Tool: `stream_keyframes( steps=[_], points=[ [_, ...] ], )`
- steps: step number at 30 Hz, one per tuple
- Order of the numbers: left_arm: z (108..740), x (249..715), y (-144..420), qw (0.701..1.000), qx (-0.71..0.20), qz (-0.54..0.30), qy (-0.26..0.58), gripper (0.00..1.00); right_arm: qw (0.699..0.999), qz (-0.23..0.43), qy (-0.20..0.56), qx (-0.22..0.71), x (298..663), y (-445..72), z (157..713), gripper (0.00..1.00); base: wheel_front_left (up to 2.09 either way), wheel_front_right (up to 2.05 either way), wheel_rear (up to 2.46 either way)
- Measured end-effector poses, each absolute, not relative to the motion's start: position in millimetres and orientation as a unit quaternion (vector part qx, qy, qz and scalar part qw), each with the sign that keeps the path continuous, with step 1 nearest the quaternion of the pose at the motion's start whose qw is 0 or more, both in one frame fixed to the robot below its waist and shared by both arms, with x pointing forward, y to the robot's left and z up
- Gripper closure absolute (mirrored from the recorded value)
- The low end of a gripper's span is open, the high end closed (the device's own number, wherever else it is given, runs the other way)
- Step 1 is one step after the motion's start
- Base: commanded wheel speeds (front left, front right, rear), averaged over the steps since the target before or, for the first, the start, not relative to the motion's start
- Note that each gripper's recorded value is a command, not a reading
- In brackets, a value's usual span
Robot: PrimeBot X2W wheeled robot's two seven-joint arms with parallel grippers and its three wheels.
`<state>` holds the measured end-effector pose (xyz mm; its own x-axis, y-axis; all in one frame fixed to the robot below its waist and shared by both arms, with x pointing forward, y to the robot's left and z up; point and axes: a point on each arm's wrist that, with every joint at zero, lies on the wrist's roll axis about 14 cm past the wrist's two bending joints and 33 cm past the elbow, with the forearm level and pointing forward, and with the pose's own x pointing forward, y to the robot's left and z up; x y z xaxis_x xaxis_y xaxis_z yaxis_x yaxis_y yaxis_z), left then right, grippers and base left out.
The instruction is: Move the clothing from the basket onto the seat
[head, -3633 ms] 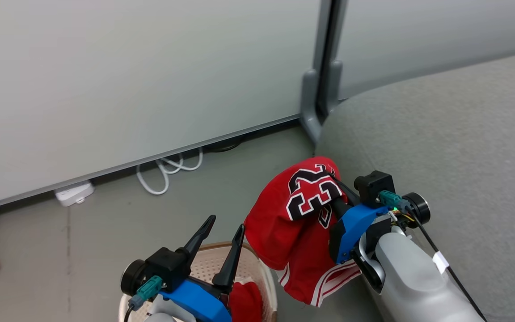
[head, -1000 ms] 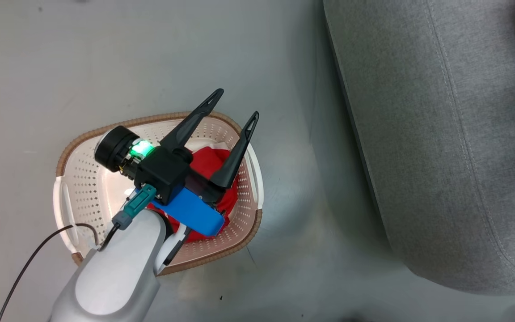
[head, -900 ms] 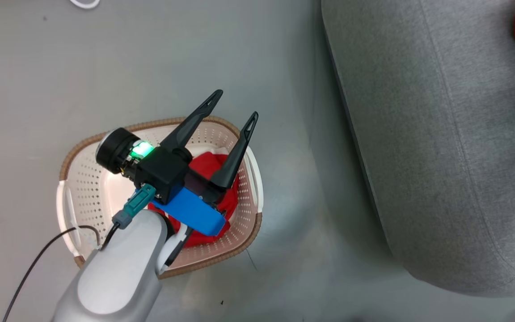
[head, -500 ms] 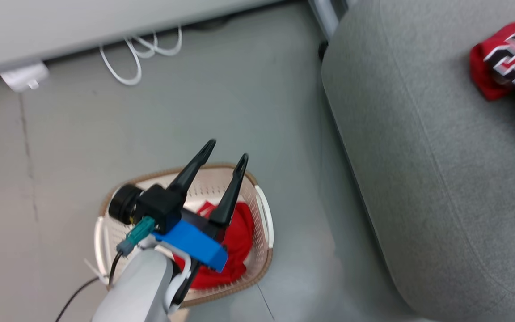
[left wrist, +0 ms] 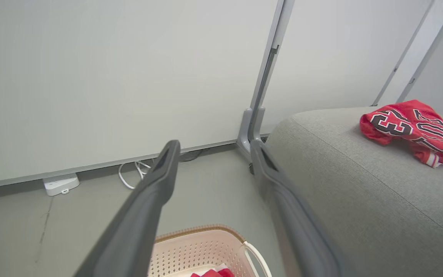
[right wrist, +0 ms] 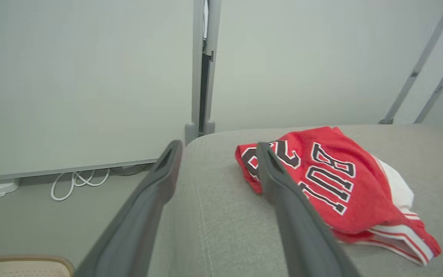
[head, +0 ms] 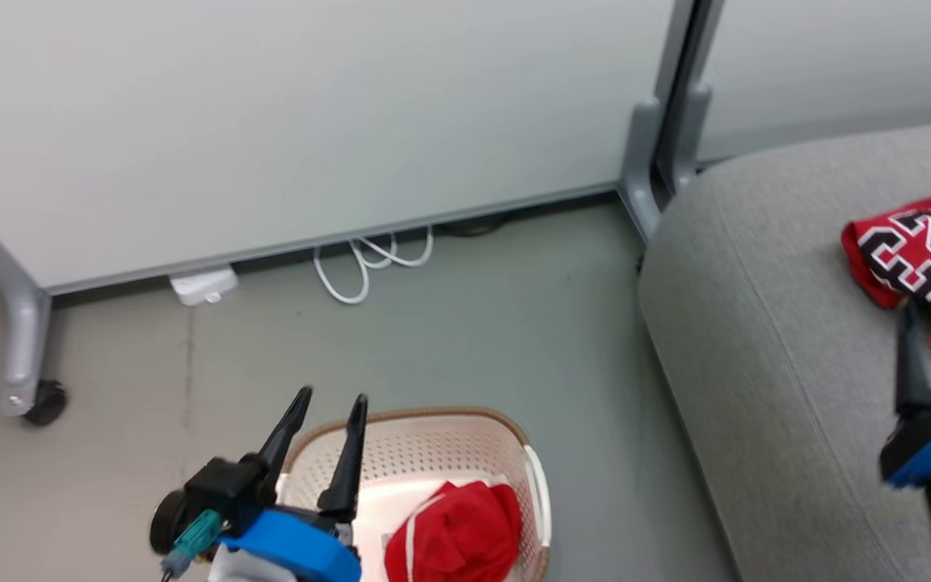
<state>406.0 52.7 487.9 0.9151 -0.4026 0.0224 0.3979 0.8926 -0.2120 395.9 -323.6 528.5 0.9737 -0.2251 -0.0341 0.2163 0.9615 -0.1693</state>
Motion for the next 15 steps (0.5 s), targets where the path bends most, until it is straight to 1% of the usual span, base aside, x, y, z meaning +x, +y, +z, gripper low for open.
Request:
stream_keyframes(
  steps=[6, 10, 15],
  points=[
    [489, 387, 102, 0.986, -0.102, -0.132, 0.003, 0.00, 0.997, -0.050, 0.006, -0.056, 379, -257, 531, 0.00, 0.00, 0.00, 0.00],
    [490, 377, 130, 0.991, -0.106, -0.087, -0.003, 0.00, 0.999, -0.016, 0.008, -0.045, 372, -227, 528, 0.00, 0.00, 0.00, 0.00],
    [490, 366, 153, 0.993, -0.102, -0.053, -0.007, 0.00, 0.999, 0.017, 0.014, -0.034, 366, -198, 524, 0.00, 0.00, 0.00, 0.00]
  ],
)
